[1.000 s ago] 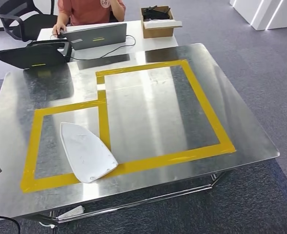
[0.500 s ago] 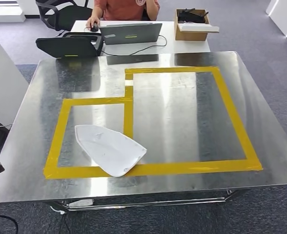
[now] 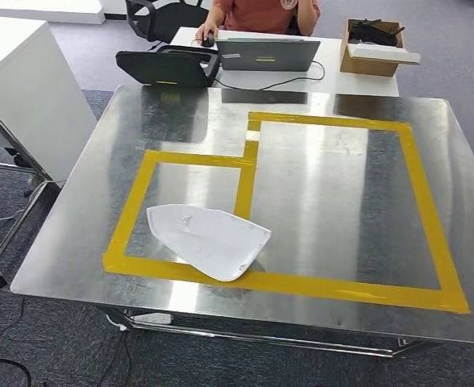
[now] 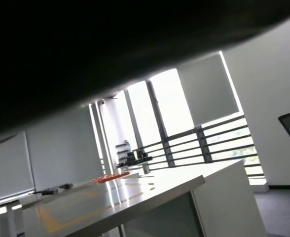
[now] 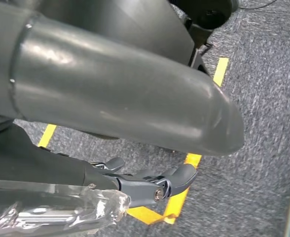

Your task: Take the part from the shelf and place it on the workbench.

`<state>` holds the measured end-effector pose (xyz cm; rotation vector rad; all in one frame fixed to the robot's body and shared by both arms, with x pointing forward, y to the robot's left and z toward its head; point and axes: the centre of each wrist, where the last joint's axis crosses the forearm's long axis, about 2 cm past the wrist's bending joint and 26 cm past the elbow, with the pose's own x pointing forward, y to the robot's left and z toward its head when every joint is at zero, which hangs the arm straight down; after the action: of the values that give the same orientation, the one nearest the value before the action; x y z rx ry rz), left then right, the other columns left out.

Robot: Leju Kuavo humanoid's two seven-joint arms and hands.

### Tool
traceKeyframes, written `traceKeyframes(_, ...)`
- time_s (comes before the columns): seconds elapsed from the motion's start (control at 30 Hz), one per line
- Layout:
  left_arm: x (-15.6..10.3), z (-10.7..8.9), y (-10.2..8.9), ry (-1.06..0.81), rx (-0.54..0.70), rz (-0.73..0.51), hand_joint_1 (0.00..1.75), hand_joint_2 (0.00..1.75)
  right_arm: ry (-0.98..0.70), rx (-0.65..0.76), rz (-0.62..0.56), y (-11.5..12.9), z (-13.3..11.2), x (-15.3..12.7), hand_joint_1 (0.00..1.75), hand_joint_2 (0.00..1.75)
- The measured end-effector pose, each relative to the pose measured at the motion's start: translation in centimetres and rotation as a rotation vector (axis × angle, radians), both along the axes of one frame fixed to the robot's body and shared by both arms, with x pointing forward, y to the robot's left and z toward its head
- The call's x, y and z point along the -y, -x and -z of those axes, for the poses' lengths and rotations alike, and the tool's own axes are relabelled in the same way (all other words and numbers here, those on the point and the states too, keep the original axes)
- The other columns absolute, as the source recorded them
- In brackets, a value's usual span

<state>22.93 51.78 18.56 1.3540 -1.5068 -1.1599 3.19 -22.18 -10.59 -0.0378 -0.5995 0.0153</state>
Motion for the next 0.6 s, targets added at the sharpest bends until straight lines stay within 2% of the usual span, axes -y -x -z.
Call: traceKeyframes(0.6, -0.06, 0.37, 0.43, -0.014, -0.024, -0.019, 0.00, 0.00, 0.008, -0.013, 0.019, 0.06, -0.06, -0.39, 0.00, 0.00)
